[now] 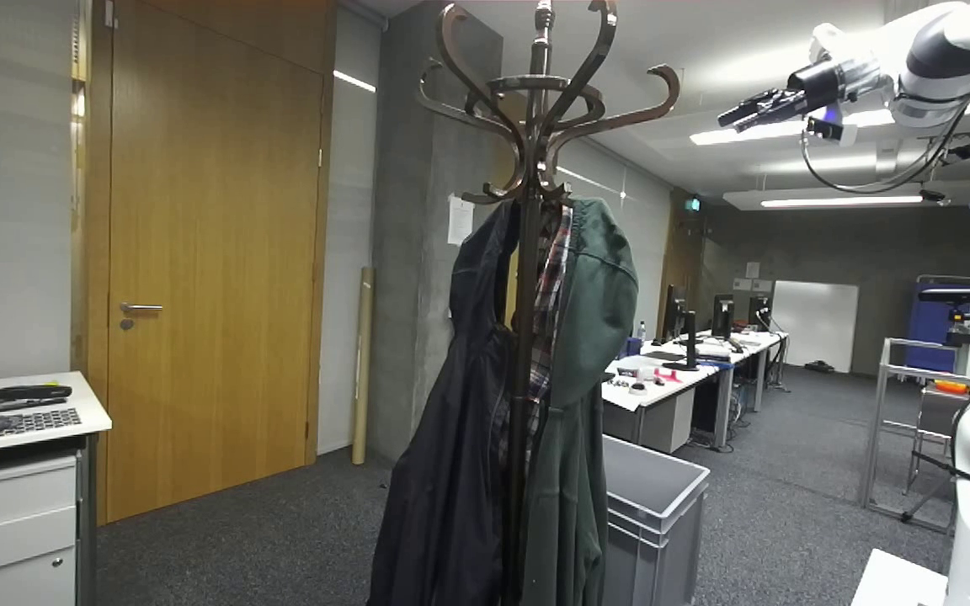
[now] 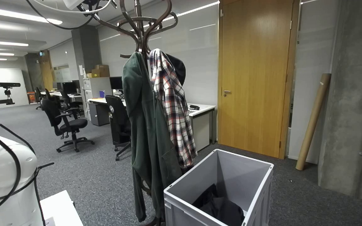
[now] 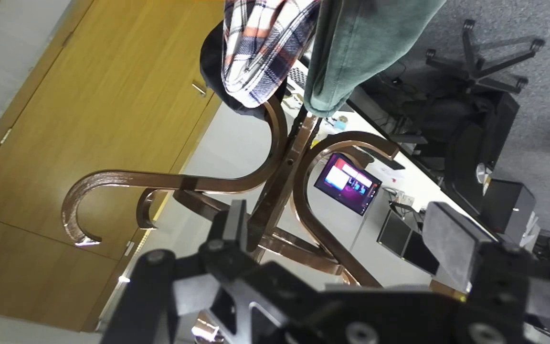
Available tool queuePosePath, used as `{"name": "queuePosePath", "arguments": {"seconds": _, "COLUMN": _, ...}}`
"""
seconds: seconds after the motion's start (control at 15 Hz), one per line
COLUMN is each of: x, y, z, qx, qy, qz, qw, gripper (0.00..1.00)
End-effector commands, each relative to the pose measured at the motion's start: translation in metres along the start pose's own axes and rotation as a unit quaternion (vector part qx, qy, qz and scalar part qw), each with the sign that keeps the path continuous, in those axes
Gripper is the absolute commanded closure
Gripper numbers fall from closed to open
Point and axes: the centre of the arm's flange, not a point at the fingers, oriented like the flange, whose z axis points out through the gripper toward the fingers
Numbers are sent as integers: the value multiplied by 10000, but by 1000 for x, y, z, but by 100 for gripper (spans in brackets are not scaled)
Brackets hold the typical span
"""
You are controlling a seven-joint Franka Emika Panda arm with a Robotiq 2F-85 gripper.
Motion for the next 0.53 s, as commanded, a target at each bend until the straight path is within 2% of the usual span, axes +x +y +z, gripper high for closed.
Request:
{"name": "queuePosePath", "arguments": {"seconds": 0.0, "x": 4, "y": -9, "z": -7, "qx": 184, "qy": -78, "qz": -168, "qw": 9997, "gripper": 0}}
{"name": "queuePosePath", "arguments": {"seconds": 0.2, "x": 5, "y": -15, "z": -2, "qx": 129, "qy": -182, "qz": -77, "qw": 9997, "gripper": 0}}
{"name": "queuePosePath", "arguments": {"seconds": 0.47, "x": -6, "y": -20, "z": 12, "qx": -278, "qy": -429, "qz": 260, "qw": 9984, "gripper": 0}}
